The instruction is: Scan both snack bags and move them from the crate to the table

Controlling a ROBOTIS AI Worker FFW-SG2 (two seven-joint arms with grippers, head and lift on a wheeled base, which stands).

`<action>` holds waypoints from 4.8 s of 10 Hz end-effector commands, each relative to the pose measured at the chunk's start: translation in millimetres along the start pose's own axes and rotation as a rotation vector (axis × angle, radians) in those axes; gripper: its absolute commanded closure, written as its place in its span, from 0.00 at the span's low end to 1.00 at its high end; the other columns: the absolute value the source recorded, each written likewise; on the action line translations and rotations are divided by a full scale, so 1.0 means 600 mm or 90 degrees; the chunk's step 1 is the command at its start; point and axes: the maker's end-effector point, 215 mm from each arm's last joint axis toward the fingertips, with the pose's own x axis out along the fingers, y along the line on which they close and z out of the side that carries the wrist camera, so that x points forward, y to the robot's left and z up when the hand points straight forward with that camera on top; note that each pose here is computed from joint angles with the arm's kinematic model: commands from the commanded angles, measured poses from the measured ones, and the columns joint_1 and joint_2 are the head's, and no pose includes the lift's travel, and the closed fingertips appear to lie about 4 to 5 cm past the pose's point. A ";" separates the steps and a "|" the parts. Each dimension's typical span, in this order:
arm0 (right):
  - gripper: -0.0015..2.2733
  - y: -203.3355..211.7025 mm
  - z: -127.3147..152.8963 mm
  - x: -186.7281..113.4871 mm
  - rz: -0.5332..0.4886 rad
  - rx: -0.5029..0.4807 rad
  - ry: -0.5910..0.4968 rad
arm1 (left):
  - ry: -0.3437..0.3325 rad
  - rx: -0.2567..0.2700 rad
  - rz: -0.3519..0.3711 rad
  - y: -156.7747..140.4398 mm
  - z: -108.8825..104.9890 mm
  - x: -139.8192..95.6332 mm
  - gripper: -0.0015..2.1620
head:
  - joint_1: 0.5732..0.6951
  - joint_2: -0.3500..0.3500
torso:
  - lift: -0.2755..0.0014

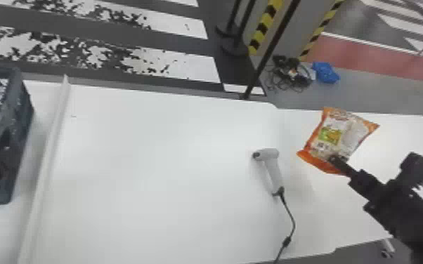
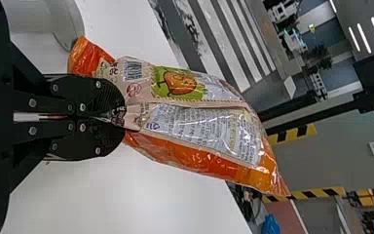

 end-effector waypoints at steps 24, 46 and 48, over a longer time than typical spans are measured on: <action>0.04 0.607 -0.165 -0.167 0.197 -0.269 -0.337 | -0.003 -0.006 0.013 0.005 0.006 -0.005 0.05 | 1.00 0.46 | 0.68; 0.04 0.601 -0.215 -0.159 0.202 -0.272 -0.278 | 0.543 0.409 -0.227 0.242 -0.083 0.198 0.06 | 1.00 0.71 | 0.68; 0.04 0.609 -0.216 -0.154 0.211 -0.270 -0.276 | 0.613 0.434 -0.252 0.243 -0.144 0.180 0.06 | 1.00 0.72 | 0.68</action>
